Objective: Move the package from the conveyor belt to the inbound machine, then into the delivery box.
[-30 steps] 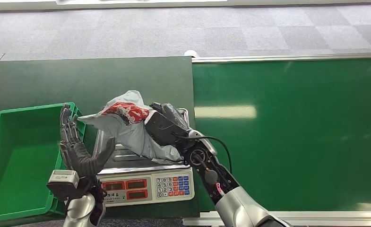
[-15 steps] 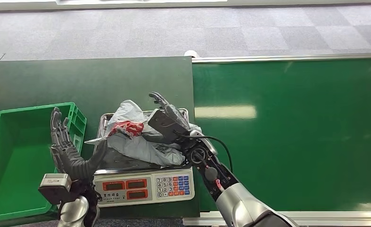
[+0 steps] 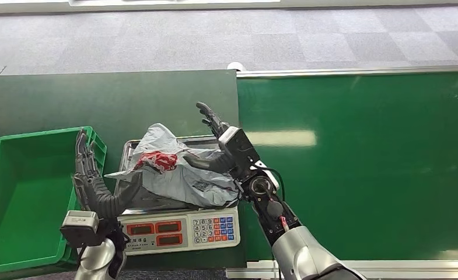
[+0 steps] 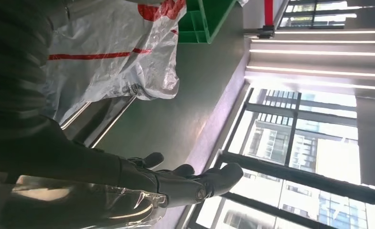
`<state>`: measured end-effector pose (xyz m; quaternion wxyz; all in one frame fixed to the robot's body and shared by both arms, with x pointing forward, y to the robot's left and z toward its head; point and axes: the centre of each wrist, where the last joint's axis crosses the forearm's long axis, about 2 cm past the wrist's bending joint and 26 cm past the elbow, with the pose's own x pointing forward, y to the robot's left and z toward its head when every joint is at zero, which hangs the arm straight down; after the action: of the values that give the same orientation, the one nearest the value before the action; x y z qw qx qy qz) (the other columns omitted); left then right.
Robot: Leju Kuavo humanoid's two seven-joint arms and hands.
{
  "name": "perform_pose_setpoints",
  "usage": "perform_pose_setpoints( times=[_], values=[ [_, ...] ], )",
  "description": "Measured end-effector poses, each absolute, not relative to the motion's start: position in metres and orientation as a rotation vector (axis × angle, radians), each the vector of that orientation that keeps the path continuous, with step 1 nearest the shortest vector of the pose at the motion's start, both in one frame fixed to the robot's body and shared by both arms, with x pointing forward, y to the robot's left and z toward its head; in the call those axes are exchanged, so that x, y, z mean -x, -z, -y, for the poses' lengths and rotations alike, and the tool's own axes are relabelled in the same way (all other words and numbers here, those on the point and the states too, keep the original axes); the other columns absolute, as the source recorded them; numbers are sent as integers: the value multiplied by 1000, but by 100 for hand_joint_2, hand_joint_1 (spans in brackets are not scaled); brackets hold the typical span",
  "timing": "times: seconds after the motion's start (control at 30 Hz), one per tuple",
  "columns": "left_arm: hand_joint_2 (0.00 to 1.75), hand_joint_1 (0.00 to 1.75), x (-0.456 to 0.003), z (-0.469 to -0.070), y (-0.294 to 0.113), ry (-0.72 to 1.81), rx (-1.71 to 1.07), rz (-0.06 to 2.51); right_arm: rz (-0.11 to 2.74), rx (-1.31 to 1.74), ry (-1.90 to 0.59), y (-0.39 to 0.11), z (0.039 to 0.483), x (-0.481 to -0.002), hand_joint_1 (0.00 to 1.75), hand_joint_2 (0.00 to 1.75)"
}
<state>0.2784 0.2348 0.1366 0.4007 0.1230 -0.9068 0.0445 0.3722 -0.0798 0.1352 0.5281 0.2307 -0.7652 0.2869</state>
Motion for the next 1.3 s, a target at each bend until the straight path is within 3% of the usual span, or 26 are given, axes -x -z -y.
perform_pose_setpoints(
  times=[0.23,0.47,0.7,0.93,1.27,1.3],
  values=[
    [175,0,-279,-230,-135,-60,-294,2298,1933,-548,-519,-140,87,-370,0,175],
    [175,0,-279,-229,-124,145,-395,2264,2059,-471,-373,-157,93,-362,0,175],
    [175,0,-304,-236,-112,329,-535,2079,2179,-204,-325,-181,98,-337,0,175],
    [175,0,-339,-221,-109,566,-707,1845,2267,-185,-262,-191,106,-313,0,175],
    [175,0,-357,-208,-106,652,-775,1751,2297,-204,-255,-196,106,-306,0,175],
    [175,34,-359,-206,-107,671,-816,1725,2298,-209,-258,-196,105,-306,0,175]
  ],
)
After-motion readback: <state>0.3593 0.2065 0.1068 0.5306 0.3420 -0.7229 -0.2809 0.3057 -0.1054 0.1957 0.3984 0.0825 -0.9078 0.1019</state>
